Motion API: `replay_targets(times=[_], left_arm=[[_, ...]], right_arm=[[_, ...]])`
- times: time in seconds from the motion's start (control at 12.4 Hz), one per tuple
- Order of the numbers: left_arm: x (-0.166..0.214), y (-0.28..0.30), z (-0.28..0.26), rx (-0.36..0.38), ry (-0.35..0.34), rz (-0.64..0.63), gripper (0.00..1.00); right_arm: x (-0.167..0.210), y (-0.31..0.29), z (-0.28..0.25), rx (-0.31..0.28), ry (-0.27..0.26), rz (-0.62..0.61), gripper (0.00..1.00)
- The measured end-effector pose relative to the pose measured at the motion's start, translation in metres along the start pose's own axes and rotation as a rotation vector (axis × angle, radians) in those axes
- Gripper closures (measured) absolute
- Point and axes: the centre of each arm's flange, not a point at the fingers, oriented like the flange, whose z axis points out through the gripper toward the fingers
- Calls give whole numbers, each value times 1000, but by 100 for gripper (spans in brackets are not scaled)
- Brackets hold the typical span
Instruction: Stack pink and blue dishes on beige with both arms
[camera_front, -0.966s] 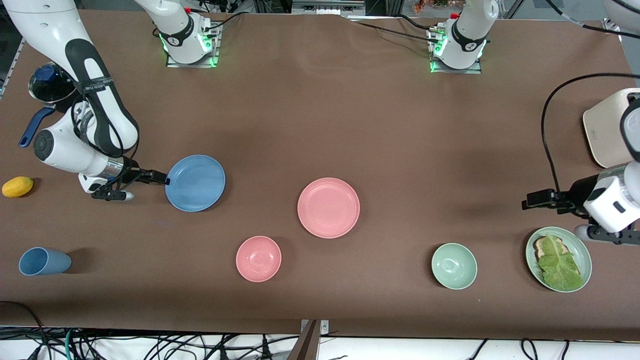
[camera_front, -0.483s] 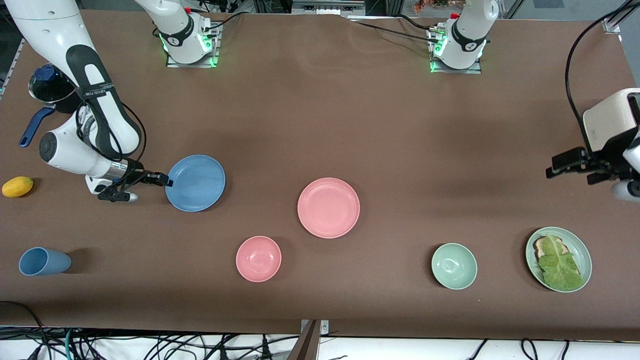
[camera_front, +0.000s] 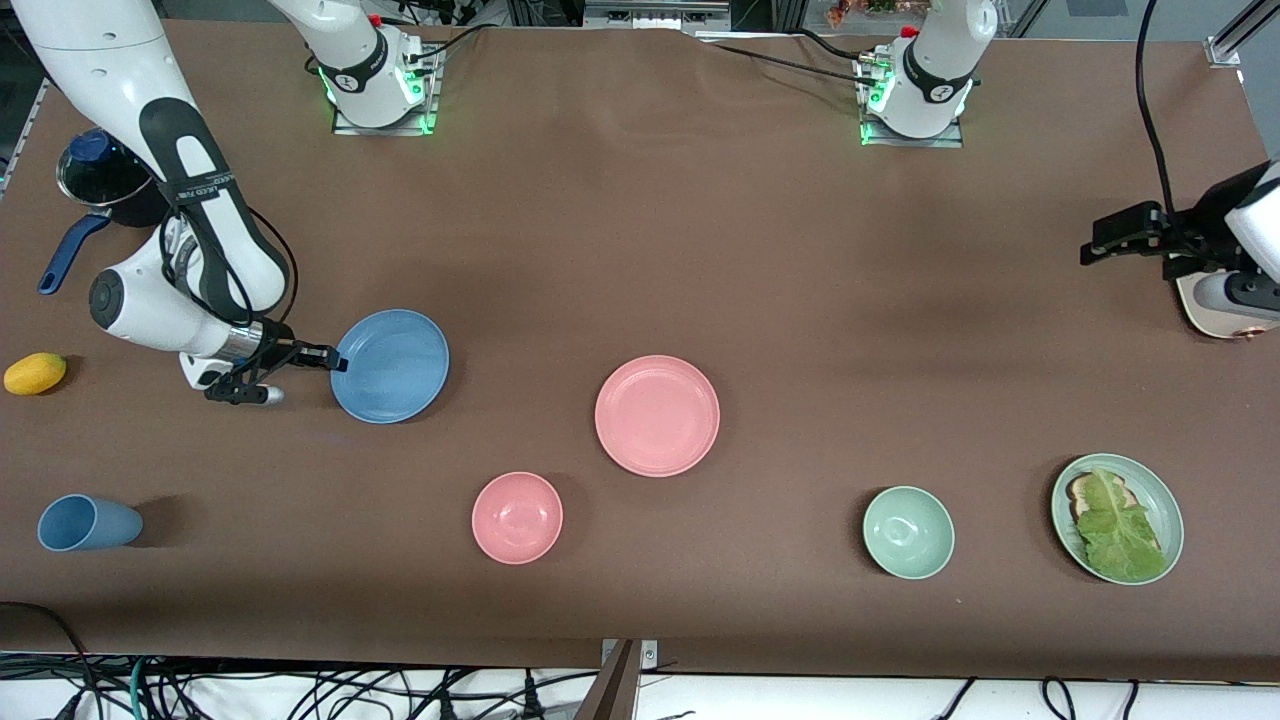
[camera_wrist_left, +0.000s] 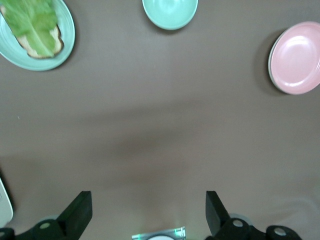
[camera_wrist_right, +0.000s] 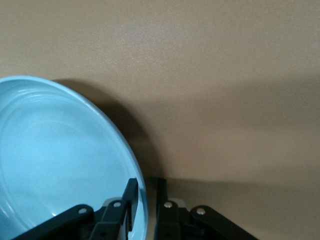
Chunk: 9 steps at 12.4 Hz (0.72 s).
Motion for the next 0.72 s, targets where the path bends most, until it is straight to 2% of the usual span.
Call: replay_targets(times=[0.16,0.4,0.56,0.72], left_arm=[[-12,3,11,0,-32,-2,0],[-16,2,27,4,-26,-7,0],[-16,1,40,12,11,-12,0],[-21,1,51,18,37,-45,0]], right_arm=[[3,-4,-5,8,4,-10,94],[11,-9,-17,13,23,-20,94],[18,-19,-27,47,-15,-36,94],[28,-38,-51,106,-61,-39,95]])
